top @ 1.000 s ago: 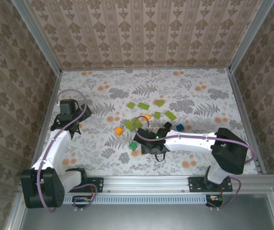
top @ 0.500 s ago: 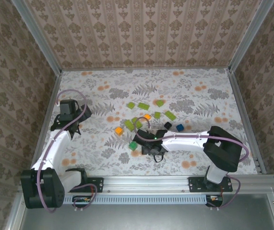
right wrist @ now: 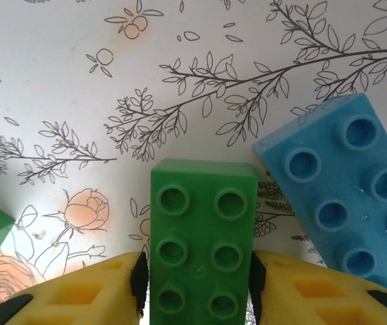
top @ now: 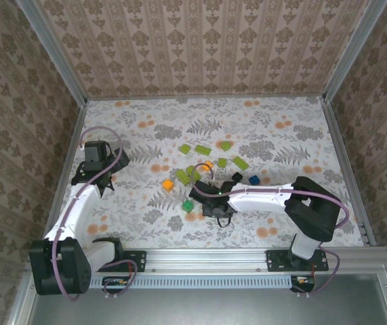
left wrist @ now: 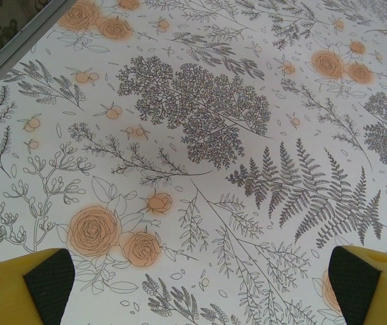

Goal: Assemble a carrot with lego

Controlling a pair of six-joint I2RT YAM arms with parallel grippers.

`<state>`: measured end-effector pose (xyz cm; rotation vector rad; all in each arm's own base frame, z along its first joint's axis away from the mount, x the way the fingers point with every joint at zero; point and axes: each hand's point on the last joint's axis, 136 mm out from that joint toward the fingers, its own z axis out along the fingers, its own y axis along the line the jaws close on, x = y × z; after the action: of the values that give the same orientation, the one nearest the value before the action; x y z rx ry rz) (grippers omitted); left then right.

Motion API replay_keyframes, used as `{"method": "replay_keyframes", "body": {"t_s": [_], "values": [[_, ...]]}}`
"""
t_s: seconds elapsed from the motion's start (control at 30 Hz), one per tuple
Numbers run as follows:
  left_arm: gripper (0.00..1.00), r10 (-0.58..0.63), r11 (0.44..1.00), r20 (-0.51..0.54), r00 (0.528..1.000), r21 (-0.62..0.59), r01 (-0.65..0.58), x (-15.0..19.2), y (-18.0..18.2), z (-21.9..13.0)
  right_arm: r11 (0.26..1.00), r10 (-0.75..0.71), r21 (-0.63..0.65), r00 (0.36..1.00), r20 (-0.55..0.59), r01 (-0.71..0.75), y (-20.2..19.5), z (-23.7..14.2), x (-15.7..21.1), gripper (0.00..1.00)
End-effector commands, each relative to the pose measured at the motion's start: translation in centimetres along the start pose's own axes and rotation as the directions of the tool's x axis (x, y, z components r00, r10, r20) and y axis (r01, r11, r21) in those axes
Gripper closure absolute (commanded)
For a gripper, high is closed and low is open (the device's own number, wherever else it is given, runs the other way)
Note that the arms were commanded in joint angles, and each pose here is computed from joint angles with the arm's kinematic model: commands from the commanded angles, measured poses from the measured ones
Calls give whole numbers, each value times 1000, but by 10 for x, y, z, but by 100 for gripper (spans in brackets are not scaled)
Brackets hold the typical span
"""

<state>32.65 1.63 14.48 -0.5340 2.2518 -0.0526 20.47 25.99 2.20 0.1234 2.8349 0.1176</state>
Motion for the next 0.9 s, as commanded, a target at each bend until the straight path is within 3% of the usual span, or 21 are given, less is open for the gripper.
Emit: {"method": "replay_keyframes", "body": {"t_s": [0.0, 0.27, 0.47, 0.67, 0.87], "values": [[1, -5, 1000, 21, 1000, 12, 5, -10, -5, -6, 999, 8, 31, 1000, 5, -9, -6, 6, -2, 54], [1, 4, 1000, 17, 1000, 12, -4, -10, -6, -5, 999, -25, 33, 1000, 11, 25, -3, 1, -7, 68], [1, 4, 1000, 20, 1000, 6, -4, -10, -6, -5, 977, -213, 13, 977, 23, 213, 11, -29, -19, 71], [1, 11, 1000, 6, 1000, 5, -11, -9, -7, -3, 863, -505, -18, 863, 26, 506, 29, -75, -29, 72], [1, 14, 1000, 7, 1000, 1, -14, -9, -5, -7, 690, -713, -166, 701, 12, 705, 52, -97, -16, 70]]}}
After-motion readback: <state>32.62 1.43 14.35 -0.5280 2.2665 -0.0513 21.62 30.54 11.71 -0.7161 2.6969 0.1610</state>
